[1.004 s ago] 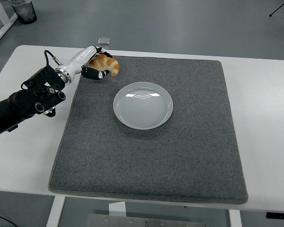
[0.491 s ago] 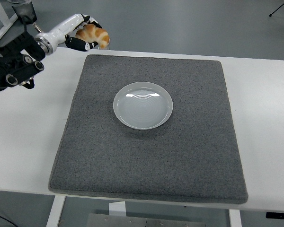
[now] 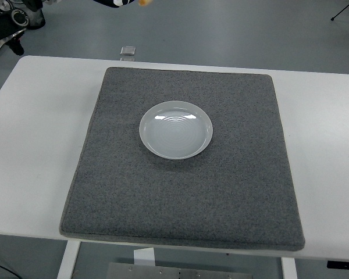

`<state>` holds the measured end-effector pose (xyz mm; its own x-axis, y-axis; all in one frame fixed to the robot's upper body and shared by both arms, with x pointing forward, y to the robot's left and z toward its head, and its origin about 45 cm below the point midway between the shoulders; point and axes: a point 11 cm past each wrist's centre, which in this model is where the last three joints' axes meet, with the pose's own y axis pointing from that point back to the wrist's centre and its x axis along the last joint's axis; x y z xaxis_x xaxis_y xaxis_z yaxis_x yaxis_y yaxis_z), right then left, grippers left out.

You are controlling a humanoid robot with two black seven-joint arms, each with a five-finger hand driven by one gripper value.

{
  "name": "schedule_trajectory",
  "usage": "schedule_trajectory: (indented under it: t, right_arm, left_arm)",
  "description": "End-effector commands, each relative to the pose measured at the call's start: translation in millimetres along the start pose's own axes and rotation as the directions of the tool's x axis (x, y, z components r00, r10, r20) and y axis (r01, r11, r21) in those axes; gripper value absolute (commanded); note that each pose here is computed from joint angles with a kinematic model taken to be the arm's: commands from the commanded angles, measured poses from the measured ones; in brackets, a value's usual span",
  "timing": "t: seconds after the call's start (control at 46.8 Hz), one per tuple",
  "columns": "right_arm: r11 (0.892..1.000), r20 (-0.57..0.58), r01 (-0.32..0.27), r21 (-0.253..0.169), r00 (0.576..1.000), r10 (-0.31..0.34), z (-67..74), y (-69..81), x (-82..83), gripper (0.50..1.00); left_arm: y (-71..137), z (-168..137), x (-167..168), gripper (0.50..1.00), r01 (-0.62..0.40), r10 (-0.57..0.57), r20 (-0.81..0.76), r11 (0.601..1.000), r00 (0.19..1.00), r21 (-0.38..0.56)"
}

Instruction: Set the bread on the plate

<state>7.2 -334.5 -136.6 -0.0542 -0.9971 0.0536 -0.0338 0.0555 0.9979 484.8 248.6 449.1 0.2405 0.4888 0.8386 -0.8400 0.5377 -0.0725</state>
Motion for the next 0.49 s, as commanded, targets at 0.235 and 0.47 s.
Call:
schedule_trajectory:
  t: [0.235, 0.47]
  right_arm:
    - [1.0, -0.001, 0.0, -0.001, 1.0, 0.0, 0.7, 0.0, 0.0, 0.952]
    - [1.0, -0.001, 0.0, -0.001, 1.0, 0.0, 0.7, 0.0, 0.0, 0.952]
  left_arm:
    - [2, 82, -70, 0.5, 0.16, -0.158, 0.03, 0.96, 0.987, -0.228]
    - [15, 40, -144, 0.5, 0.252, -0.226, 0.151, 0.949, 0.962, -0.187]
